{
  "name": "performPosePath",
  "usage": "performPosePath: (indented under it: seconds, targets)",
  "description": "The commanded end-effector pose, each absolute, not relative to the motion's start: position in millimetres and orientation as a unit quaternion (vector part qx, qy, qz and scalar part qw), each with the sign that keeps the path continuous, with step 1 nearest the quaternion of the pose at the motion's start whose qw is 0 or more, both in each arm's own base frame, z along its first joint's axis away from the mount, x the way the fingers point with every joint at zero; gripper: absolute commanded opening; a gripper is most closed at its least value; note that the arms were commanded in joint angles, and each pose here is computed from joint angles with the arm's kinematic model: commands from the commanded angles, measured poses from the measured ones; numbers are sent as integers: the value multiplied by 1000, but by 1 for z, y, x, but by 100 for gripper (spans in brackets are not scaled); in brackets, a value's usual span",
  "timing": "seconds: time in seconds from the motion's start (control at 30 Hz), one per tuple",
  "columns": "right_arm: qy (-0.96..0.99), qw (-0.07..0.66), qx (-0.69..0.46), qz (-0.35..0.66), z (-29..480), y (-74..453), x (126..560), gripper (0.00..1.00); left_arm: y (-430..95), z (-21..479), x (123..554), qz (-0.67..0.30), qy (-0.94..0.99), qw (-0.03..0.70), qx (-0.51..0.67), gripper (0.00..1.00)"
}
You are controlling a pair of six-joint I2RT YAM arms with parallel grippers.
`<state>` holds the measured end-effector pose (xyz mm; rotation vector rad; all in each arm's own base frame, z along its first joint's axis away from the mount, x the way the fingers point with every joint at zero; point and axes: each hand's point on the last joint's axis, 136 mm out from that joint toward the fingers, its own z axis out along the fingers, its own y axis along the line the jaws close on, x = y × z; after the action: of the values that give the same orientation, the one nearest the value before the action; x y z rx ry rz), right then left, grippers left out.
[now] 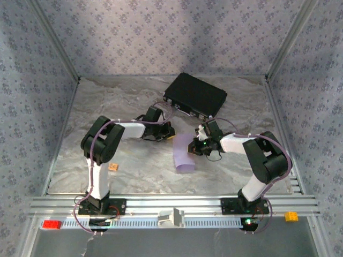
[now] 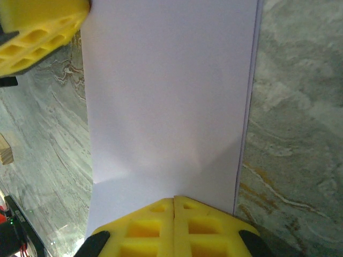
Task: Fold a paper plane with a square sheet of paper (pick it up from the middle)
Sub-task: First fold the square sheet of paper in half at the center of the table.
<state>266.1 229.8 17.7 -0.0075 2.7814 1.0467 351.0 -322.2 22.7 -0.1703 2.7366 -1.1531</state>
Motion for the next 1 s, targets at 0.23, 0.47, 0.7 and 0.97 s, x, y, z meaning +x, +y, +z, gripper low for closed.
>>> performPosePath:
  seconds: [0.23, 0.47, 0.7, 0.97]
  targets:
    - [958, 34, 24, 284, -17, 201, 238, 0, -300, 9, 379, -321, 933, 105, -123, 0]
    - [958, 37, 29, 283, -17, 200, 239, 0, -301, 20, 386, -306, 937, 110, -124, 0]
    - [956, 46, 40, 286, -15, 200, 241, 0, -312, 59, 375, -325, 931, 132, -98, 0]
    - [956, 50, 53, 285, -13, 198, 244, 0, -350, 83, 308, -406, 910, 85, -18, 0]
